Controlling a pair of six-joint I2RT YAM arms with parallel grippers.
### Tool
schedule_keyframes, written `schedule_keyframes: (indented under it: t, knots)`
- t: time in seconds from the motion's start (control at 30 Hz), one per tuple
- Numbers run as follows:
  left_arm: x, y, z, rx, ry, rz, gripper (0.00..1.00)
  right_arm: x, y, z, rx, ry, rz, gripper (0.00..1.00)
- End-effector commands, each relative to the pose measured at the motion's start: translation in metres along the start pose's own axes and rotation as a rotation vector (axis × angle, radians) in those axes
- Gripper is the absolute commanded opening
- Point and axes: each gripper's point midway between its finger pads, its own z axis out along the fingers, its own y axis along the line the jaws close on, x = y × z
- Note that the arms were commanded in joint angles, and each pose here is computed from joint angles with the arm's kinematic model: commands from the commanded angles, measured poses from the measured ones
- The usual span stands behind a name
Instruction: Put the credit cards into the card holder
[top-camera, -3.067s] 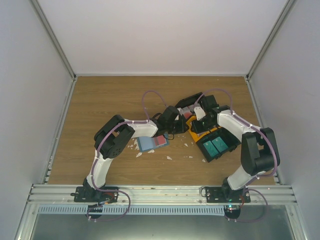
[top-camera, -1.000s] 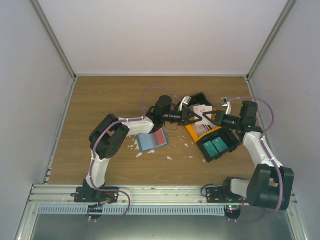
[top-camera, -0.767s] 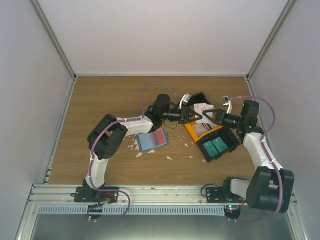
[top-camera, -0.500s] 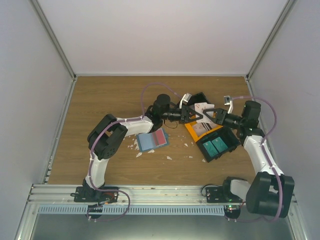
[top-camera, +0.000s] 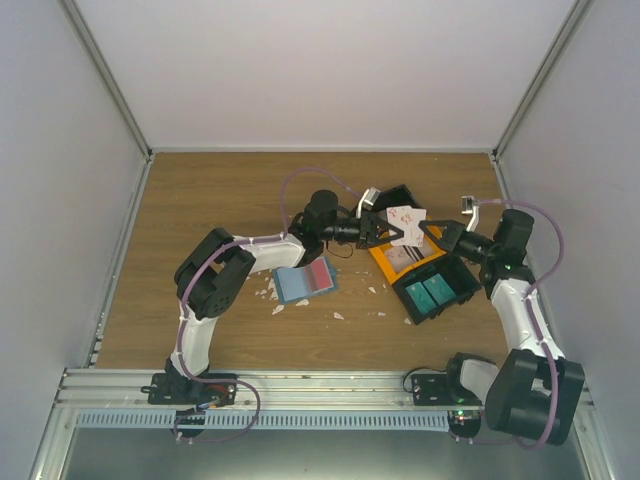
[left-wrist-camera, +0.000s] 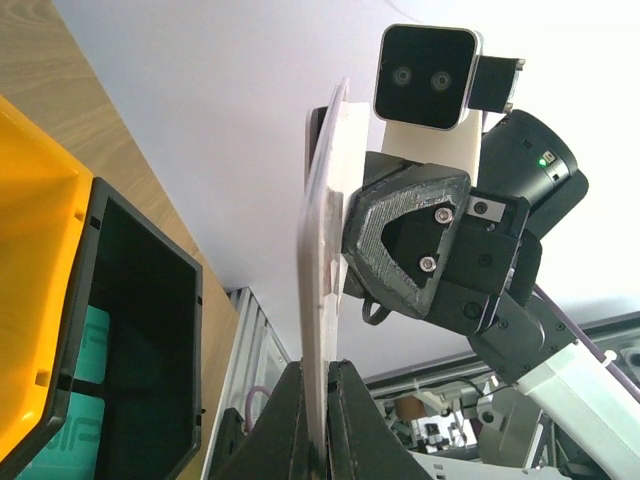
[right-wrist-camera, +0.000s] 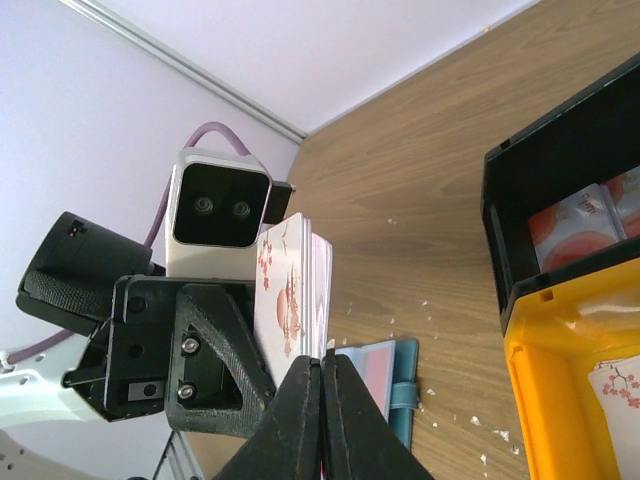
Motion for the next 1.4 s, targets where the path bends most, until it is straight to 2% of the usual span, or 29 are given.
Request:
schedule_keyframes:
  t: [0.0,0.13,0.27,0.43,0.63,1.07,1.37]
  knots:
    - [-0.006,0.012,-0.006,-0.026,-0.035,-0.022,0.00,-0.007,0.013,-0.003,-0.033,-0.019,-0.085,0.00]
    - [-0.005,0.016,-0.003,-0.028,-0.028,-0.026,0.00,-0.017,0.001,-0.006,0.072,-0.066,-0.106,0.00]
    - [-0.002,0.021,0.000,-0.023,-0.009,-0.026,0.04,-0.027,-0.021,-0.015,0.235,-0.133,-0.113,0.00]
    - [0.002,0.027,0.000,-0.027,-0.003,-0.033,0.04,-0.031,-0.040,-0.025,0.319,-0.175,-0.083,0.00]
    - [0.004,0.034,0.000,-0.032,0.001,-0.042,0.05,-0.036,-0.046,-0.040,0.312,-0.235,-0.027,0.01]
    - [0.005,0.053,0.006,-0.050,0.009,-0.070,0.07,-0.038,-0.072,-0.054,0.303,-0.249,0.097,0.00]
    - [0.006,0.106,0.017,-0.296,-0.042,-0.046,0.08,-0.040,-0.072,-0.060,0.374,-0.236,0.040,0.01]
